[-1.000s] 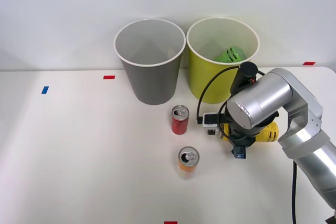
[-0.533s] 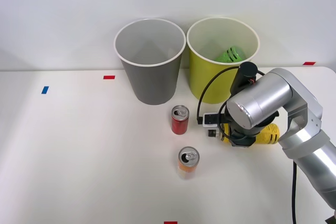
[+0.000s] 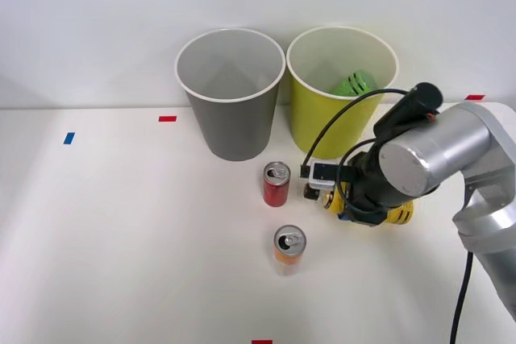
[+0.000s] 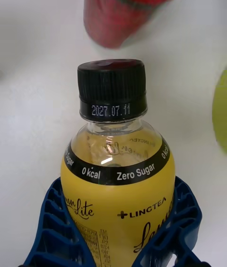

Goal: Put cans in the gray bin, plastic bottles in the light green bin

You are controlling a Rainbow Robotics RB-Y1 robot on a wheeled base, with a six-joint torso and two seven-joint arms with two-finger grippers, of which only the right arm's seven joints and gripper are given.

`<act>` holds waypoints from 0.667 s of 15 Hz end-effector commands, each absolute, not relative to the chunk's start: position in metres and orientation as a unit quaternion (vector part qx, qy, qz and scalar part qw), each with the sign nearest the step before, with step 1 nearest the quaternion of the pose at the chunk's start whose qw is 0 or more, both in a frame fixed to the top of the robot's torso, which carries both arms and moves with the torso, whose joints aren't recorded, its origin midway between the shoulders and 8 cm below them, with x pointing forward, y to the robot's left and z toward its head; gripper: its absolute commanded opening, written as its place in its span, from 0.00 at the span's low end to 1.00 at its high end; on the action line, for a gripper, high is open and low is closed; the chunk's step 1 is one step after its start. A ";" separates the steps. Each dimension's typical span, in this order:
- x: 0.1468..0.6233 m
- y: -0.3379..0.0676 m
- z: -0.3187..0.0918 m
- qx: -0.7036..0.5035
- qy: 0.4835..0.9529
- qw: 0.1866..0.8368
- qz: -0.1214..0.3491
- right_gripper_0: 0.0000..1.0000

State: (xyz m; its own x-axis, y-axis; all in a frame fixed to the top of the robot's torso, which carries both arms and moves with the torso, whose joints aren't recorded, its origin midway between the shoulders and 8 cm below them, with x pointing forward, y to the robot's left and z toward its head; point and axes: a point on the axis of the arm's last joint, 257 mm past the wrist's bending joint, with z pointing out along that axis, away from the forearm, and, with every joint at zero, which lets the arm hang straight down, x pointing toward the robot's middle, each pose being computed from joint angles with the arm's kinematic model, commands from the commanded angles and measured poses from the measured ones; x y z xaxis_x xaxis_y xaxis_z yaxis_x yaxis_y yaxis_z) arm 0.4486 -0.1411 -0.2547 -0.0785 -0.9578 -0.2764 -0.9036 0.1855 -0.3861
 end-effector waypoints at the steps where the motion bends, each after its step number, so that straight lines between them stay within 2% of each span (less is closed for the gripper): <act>1: 0.435 -0.123 -0.217 -0.608 0.730 0.312 0.010 0.00; 3: 0.428 -0.112 -0.189 -0.590 0.722 0.356 0.066 0.00; 10: 0.415 -0.102 -0.105 -0.531 0.679 0.466 0.200 0.00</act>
State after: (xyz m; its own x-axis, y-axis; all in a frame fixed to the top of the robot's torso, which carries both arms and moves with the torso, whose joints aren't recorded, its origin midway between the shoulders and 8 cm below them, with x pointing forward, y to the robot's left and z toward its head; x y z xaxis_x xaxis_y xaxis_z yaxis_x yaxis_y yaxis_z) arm 0.4176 -0.1042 -0.1166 -0.0078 -0.5832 -0.8123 -0.9058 0.3483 -0.2413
